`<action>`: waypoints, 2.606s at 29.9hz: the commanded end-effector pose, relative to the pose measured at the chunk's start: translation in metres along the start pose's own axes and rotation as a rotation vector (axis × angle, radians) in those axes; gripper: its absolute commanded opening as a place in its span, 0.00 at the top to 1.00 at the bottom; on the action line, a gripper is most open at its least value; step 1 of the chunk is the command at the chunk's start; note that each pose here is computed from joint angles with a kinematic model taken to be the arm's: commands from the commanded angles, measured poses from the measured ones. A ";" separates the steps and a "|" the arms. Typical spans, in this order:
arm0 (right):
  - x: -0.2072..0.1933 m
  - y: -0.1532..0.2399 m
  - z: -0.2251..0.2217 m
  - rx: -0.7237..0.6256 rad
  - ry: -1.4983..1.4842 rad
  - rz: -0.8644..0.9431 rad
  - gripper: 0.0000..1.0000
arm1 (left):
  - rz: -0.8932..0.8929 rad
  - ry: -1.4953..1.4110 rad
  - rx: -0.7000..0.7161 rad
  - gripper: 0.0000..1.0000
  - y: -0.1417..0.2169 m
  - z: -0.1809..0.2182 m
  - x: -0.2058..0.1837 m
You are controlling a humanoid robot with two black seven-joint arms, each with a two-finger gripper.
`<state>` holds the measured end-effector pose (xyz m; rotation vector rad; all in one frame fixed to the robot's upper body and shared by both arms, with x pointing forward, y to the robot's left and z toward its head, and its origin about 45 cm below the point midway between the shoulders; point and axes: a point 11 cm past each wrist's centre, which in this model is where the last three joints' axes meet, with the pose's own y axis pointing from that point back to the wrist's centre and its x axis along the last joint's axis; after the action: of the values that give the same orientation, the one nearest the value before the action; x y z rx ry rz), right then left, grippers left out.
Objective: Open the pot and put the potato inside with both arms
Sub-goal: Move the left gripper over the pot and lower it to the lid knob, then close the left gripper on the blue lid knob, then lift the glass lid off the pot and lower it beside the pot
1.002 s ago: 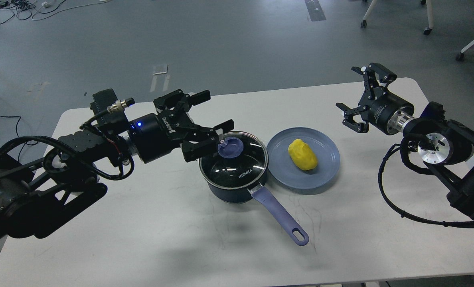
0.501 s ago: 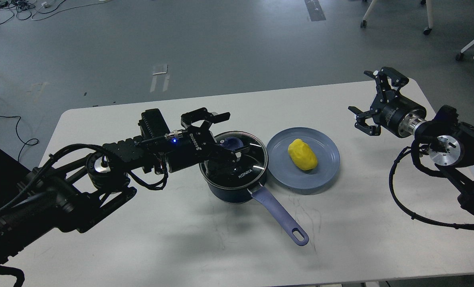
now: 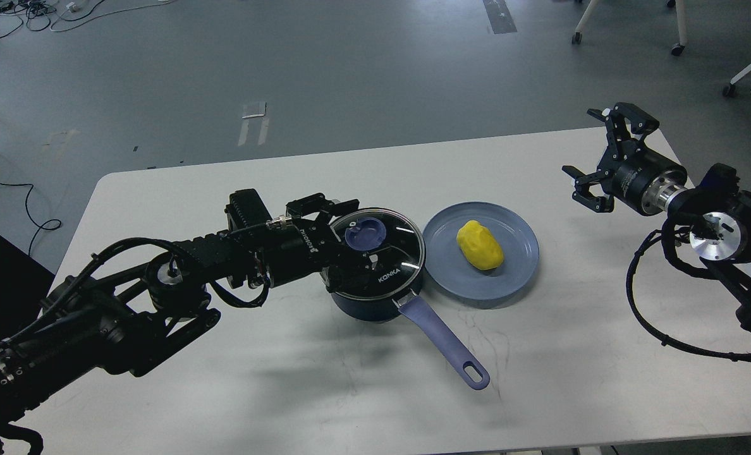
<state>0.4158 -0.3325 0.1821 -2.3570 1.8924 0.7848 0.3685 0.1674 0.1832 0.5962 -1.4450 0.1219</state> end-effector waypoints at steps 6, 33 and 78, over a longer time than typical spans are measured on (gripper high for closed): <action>0.005 0.003 0.002 -0.007 0.008 0.009 0.00 | 0.004 0.000 -0.007 0.02 -0.005 0.003 -0.002; 0.012 0.008 0.007 -0.019 0.018 0.024 0.00 | -0.057 0.017 0.015 0.53 0.001 -0.002 -0.025; 0.009 0.005 -0.002 -0.009 0.035 0.017 0.00 | 0.149 0.058 0.372 0.60 0.165 -0.070 -0.008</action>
<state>0.4131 -0.3438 0.1824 -2.3774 1.9288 0.7595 0.3718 0.3285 0.2424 0.7517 -1.4476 0.5167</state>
